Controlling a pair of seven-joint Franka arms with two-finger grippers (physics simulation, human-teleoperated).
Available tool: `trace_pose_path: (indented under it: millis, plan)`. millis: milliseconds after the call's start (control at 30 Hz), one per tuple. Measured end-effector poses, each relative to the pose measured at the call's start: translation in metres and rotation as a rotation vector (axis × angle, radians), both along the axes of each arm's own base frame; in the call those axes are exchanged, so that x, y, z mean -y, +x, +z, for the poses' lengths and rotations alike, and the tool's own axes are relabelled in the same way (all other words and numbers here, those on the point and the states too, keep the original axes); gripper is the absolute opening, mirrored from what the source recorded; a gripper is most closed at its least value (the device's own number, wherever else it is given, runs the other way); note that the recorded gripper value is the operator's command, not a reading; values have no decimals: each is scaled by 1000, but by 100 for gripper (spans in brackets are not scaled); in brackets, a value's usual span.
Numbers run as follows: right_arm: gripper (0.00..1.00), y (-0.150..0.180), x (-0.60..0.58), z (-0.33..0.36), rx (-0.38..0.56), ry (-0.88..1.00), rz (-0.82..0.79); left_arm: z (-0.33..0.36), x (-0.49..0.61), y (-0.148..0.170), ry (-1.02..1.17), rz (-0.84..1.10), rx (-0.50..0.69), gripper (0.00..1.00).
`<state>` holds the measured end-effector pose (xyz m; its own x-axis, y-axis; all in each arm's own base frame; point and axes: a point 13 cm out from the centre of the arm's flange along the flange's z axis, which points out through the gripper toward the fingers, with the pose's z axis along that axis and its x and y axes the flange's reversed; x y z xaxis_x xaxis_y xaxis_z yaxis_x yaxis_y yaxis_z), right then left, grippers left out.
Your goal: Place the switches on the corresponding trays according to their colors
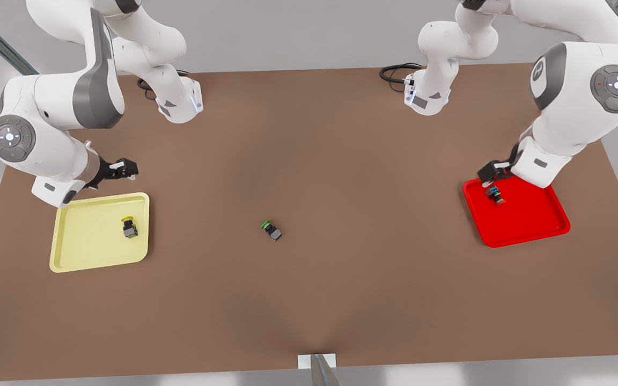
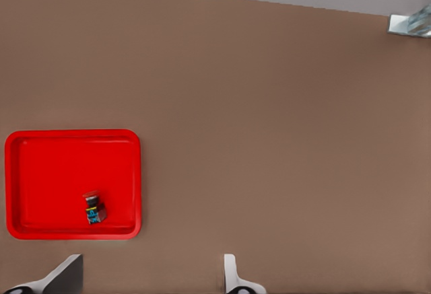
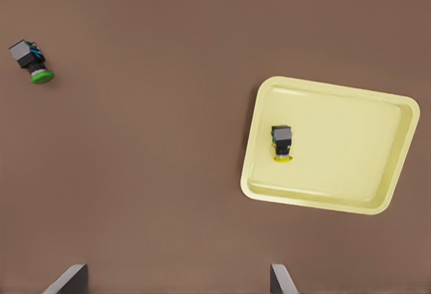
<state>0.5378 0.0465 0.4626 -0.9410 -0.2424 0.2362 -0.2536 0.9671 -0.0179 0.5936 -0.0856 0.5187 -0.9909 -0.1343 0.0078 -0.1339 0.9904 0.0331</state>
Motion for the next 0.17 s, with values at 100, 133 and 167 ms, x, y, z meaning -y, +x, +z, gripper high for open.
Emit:
trace_pose_path:
  millis: [100,133,167]
  plan:
    - [100,-1,0,0,-4,-4,-14,2,9,-3,-28,-34,-20,100]
    - [100,-1,0,-1,-5,-6,-18,2,11,-5,-33,-45,-26,100]
    - [100,-2,0,-1,-6,-7,-22,2,12,-6,-37,-54,-32,100]
